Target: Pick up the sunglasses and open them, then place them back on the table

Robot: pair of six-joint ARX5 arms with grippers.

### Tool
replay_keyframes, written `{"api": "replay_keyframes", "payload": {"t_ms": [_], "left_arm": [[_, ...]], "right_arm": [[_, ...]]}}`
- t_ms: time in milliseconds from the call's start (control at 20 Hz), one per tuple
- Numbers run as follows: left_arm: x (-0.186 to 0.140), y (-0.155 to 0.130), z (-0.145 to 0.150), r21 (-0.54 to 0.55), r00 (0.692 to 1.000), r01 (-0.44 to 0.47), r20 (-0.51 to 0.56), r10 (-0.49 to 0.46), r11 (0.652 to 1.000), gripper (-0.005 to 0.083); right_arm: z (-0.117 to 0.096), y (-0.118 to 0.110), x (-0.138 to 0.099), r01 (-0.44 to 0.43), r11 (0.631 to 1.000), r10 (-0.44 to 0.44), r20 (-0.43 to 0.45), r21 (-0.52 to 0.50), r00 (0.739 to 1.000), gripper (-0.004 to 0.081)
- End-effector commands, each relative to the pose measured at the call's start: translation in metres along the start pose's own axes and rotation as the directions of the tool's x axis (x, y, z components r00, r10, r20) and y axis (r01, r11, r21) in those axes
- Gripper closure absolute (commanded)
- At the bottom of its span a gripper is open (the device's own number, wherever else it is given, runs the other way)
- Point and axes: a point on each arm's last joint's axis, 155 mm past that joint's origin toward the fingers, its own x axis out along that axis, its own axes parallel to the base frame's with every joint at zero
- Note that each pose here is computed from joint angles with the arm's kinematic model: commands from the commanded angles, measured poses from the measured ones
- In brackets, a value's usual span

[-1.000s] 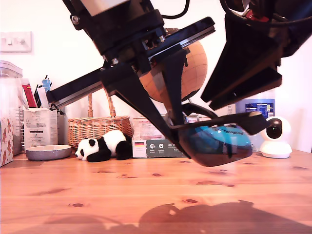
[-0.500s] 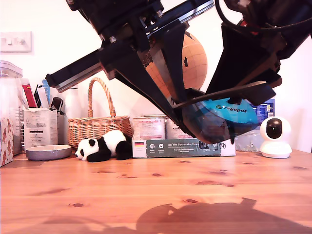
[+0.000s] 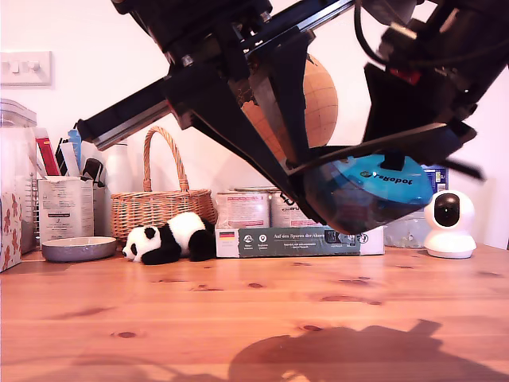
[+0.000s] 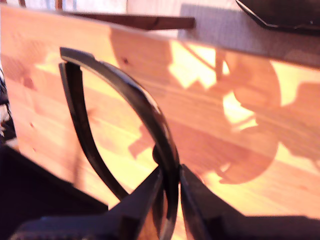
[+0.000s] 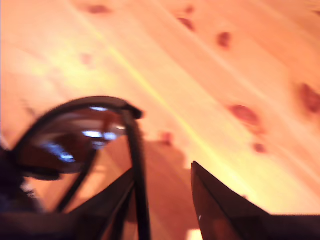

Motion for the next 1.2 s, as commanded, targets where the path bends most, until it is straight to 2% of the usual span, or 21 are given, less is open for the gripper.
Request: {"api": "replay_keyframes", "payload": {"t_ms": [0, 200, 550, 800, 1000, 1150], "left_arm": [[-0.007, 0.007, 0.005, 0.019, 1.000, -0.027, 0.009, 0.027, 0.999, 0.0793], [-0.007, 0.003, 0.006, 0.017, 1.000, -0.012, 0.013, 0.012, 1.000, 0.0793], [-0.007, -0.003, 0.004, 0.011, 1.000, 0.012, 0.006, -0.012, 1.000, 0.0793], [-0.008, -0.012, -0.011, -0.024, 0.999, 0.035, -0.026, -0.036, 0.999, 0.0793], [-0.011, -0.022, -0.027, -0.063, 0.996, 0.059, -0.057, -0.063, 0.996, 0.0793], [-0.013, -0.028, -0.040, -0.090, 0.994, 0.068, -0.083, -0.076, 0.994, 0.0793]], "right_arm": [[-0.008, -0.007, 0.003, 0.037, 0.999, -0.037, -0.026, 0.002, 0.999, 0.0503], [-0.012, -0.024, 0.002, 0.127, 0.991, -0.128, -0.049, -0.030, 0.991, 0.0503], [-0.021, -0.052, -0.005, 0.272, 0.960, -0.277, -0.095, -0.067, 0.956, 0.0502], [-0.032, -0.050, -0.006, 0.266, 0.961, -0.274, -0.140, -0.073, 0.952, 0.0502], [-0.036, -0.055, -0.009, 0.293, 0.953, -0.303, -0.160, -0.080, 0.939, 0.0502], [-0.047, -0.053, -0.011, 0.282, 0.956, -0.293, -0.203, -0.081, 0.934, 0.0502]]}}
